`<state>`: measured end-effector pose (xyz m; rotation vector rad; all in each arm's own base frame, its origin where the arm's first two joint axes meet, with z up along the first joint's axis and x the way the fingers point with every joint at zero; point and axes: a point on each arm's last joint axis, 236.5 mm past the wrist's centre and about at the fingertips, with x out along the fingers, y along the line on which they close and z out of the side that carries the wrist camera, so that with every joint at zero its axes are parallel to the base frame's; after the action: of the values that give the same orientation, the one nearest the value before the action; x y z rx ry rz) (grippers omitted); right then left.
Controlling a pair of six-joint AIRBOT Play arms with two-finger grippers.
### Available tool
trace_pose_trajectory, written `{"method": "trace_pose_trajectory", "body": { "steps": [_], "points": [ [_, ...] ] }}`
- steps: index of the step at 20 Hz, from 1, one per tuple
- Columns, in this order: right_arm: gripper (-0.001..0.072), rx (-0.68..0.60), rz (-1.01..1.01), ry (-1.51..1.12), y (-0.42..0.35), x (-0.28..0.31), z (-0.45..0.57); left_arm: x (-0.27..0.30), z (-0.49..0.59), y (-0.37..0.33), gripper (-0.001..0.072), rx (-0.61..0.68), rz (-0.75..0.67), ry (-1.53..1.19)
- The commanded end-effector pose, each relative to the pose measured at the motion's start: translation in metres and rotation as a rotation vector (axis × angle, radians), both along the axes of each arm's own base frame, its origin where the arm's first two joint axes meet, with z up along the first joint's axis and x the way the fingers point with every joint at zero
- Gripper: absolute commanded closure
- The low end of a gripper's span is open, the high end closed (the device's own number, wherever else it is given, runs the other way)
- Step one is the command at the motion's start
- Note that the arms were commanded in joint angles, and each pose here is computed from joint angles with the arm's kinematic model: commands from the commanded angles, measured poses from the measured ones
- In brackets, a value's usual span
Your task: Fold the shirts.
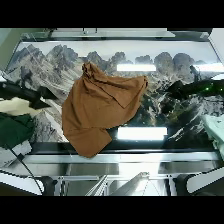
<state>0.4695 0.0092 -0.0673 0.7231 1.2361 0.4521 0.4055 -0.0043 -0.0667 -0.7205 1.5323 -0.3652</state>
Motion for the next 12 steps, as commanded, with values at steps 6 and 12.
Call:
{"method": "trace_pose_trajectory", "body": {
  "steps": [6,12],
  "points": [
    [0.0349,0.034,0.084,0.064,0.065,-0.002,-0.027,0.009,-0.053,-0.066,0.0118,-0.103,-0.058,0.038],
    [0.0324,0.093,0.098,0.057,0.132,0.008,-0.043,0.023,-0.041,-0.090,0.0696,-0.102,-0.141,-0.003]
  ]
}}
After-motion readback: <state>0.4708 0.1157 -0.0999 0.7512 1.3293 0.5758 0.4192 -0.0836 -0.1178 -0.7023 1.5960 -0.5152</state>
